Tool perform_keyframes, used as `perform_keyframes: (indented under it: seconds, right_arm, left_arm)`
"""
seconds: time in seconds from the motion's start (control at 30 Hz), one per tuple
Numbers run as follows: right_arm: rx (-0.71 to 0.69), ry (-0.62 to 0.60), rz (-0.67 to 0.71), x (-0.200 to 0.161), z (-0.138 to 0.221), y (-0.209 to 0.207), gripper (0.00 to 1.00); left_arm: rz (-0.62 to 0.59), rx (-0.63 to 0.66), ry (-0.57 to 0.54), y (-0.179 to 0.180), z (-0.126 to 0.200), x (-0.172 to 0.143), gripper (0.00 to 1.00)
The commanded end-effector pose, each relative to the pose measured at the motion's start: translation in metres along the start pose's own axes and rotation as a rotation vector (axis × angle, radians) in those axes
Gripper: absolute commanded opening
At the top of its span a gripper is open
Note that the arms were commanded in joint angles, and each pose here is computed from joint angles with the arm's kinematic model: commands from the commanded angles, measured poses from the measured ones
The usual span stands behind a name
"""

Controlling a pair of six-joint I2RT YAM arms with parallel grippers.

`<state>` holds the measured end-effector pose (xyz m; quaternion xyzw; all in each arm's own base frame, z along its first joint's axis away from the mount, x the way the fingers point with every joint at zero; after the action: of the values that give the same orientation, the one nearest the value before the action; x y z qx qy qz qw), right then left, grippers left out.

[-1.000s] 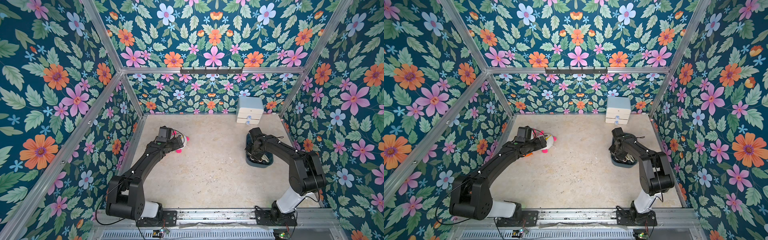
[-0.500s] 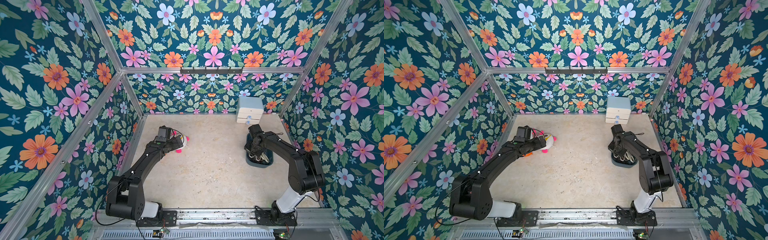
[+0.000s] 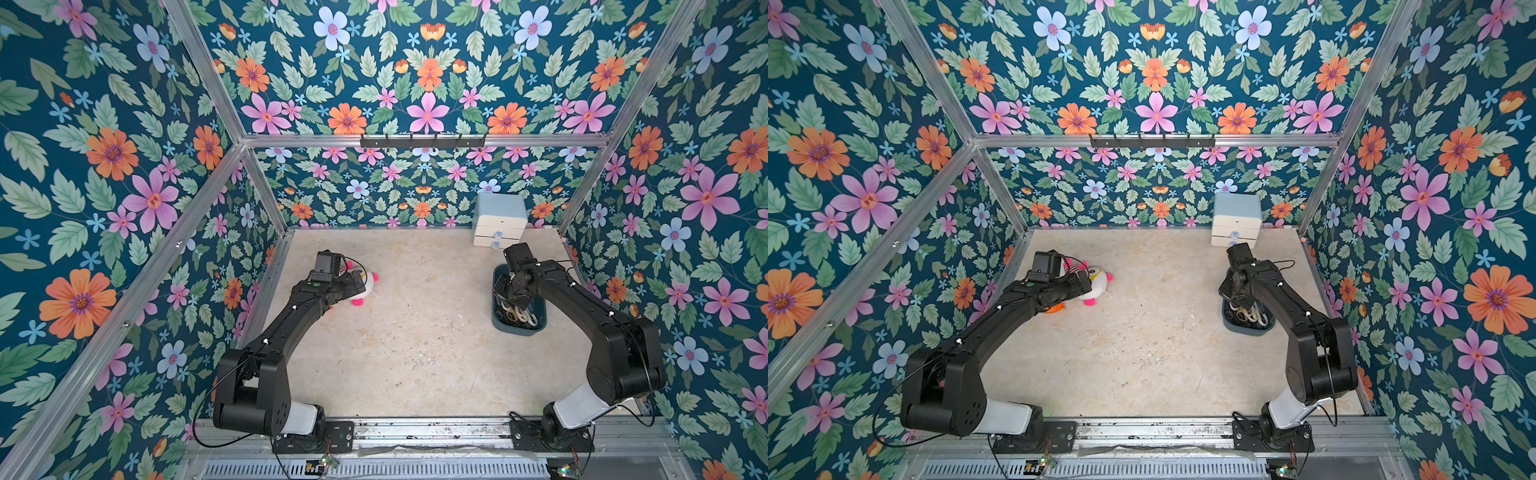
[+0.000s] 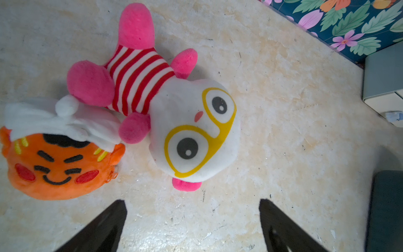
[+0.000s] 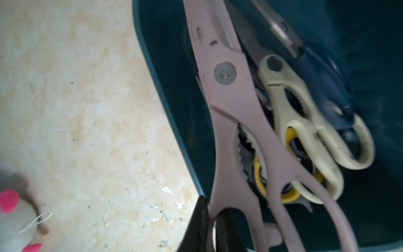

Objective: Take the scissors out of the storage box
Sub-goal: Pick up the scissors from the storage box, then place the scissors at the center of the board.

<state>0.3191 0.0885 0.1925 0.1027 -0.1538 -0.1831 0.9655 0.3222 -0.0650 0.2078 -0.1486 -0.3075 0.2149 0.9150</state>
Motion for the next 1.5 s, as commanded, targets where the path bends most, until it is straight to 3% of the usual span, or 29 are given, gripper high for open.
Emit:
perform_keyframes:
  seconds: [0.0, 0.2, 0.43, 0.67, 0.8, 1.03, 1.47]
  right_arm:
    - [0.113, 0.004, 0.036, 0.000, 0.003, 0.010, 0.00]
    - [0.205, -0.034, 0.075, 0.004, 0.014, 0.031, 0.00]
    - [0.180, -0.100, 0.183, 0.012, 0.028, 0.076, 0.00]
    - [0.183, -0.062, 0.215, 0.020, -0.018, 0.121, 0.00]
    - [0.112, -0.053, 0.235, 0.034, -0.049, 0.137, 0.00]
    - [-0.126, 0.018, 0.270, 0.040, -0.098, 0.135, 0.00]
    - [-0.139, 0.051, 0.266, 0.029, -0.131, 0.125, 0.06]
  left_arm:
    - [-0.004, -0.010, 0.000, -0.001, 0.001, 0.002, 0.99]
    - [-0.004, -0.006, -0.008, 0.001, 0.002, 0.003, 0.99]
    - [0.017, -0.003, -0.005, 0.008, 0.003, -0.001, 0.99]
    - [0.032, 0.007, 0.004, 0.017, 0.004, -0.009, 0.99]
    - [0.044, 0.003, 0.016, 0.021, 0.005, -0.016, 0.99]
    - [0.041, 0.013, 0.005, 0.028, 0.012, -0.023, 0.99]
    - [0.024, 0.036, -0.004, 0.034, 0.019, -0.028, 0.99]
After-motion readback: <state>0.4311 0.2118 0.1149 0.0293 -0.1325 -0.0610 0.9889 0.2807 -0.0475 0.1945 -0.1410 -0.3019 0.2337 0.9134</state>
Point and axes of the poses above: each gripper's point midway between its finger pads, its own z axis back along the fingers, its own y axis along the line the jaws close on, x = y × z, the point moved 9 cm from there along z, back along the fingers, and after that the axes turned 10 degrees about z, right-handed, at the moved point
